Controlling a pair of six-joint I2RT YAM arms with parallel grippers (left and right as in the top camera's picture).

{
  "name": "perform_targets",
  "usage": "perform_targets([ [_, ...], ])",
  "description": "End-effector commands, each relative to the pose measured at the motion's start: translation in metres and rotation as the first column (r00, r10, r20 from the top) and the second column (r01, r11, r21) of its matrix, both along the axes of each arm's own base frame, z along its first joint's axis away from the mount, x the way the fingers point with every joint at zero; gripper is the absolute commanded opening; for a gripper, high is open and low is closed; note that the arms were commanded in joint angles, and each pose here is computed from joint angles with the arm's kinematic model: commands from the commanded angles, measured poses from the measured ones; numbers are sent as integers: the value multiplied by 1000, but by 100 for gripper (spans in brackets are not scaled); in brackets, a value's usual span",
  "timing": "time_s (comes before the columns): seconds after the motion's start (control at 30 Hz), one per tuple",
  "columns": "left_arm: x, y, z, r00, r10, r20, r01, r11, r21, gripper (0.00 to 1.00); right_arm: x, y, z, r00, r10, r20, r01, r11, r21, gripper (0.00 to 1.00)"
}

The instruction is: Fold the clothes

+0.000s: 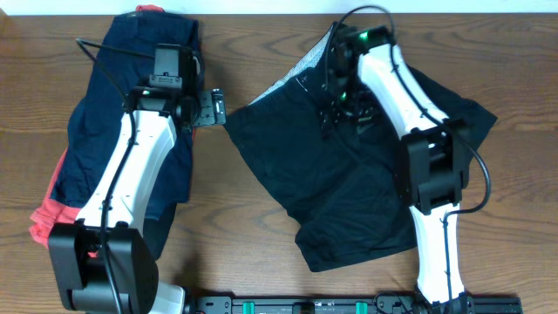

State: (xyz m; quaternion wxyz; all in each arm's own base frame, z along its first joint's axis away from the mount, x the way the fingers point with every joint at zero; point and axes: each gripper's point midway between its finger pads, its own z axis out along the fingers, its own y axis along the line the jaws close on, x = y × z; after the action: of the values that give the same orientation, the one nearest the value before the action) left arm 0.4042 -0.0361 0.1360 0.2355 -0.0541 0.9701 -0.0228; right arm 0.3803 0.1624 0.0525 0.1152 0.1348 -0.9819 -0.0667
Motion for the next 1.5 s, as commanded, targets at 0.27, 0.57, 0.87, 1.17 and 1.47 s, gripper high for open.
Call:
perform_targets([
  [0.27, 1, 10, 4, 1000, 30, 4, -30, 999, 33, 95, 0, -33, -36, 999, -17, 43, 25, 979, -204, 88],
  [0.57, 0, 10, 4, 1000, 29, 4, -29, 999, 34, 95, 25, -63, -68, 983, 4, 184, 57, 944, -325, 90],
  [0.87, 1, 10, 4, 1000, 17, 6, -17, 999, 40, 95, 79, -105, -90, 931, 54, 362, 59, 954, -295, 99],
  [1.17, 1, 10, 4, 1000, 17, 7, -17, 999, 40, 95, 149, -119, -83, 772, 274, 573, -174, 959, -224, 99],
  [1.47, 7, 8, -1, 1000, 7, 11, -8, 999, 43, 95, 127, -87, -54, 815, 190, 548, -218, 976, -14, 99],
])
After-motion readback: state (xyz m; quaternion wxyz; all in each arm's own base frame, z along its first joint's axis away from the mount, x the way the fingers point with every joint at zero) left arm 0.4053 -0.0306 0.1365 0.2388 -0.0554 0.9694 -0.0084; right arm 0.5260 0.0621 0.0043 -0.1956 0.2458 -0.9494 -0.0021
